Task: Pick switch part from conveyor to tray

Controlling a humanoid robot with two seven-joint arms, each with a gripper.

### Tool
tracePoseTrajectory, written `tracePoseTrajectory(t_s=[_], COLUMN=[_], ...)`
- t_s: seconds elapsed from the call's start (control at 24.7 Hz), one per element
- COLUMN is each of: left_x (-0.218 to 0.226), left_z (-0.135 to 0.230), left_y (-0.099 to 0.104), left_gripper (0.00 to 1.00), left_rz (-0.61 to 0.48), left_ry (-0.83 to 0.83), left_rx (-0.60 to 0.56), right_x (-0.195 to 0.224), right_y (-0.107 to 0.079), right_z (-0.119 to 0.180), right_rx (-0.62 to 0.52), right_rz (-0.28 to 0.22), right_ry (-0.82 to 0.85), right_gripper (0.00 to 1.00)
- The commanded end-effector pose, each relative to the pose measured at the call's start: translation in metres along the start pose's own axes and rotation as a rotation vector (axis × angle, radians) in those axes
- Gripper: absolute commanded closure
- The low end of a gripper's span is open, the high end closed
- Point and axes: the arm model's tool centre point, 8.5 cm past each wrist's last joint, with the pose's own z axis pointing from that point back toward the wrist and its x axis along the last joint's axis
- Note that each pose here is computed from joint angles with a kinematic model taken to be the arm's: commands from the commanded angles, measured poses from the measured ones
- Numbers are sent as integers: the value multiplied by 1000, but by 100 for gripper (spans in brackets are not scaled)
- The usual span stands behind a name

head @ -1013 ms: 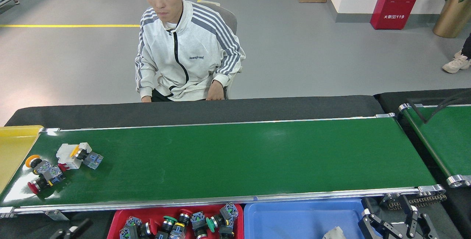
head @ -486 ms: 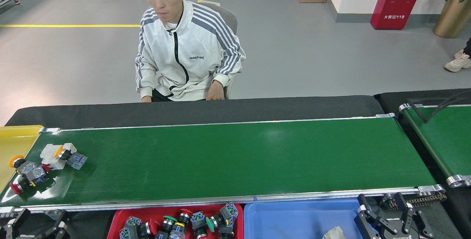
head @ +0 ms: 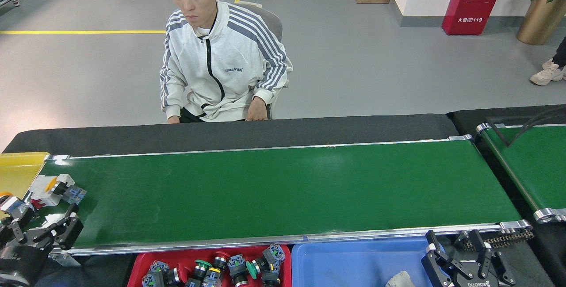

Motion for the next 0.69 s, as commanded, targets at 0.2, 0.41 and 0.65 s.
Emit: tracePoseTrajectory(t_s=[0.2, 0.41, 0.65], left_x=[-20, -27, -35], left_z=[-15, -36, -60], left_y=[6, 10, 21], left_gripper=[0, 1, 14], left_rz=[16, 16, -8], left_ry=[51, 119, 265], left_rx=[-26, -65, -50], right_x=[12, 14, 14], right_y=[0, 3, 1], right_z=[-2, 0, -2], right_rx=[-8, -1, -6], right_rz=[-17, -22, -17], right_ry=[-21, -23, -25], right_gripper=[2, 2, 2])
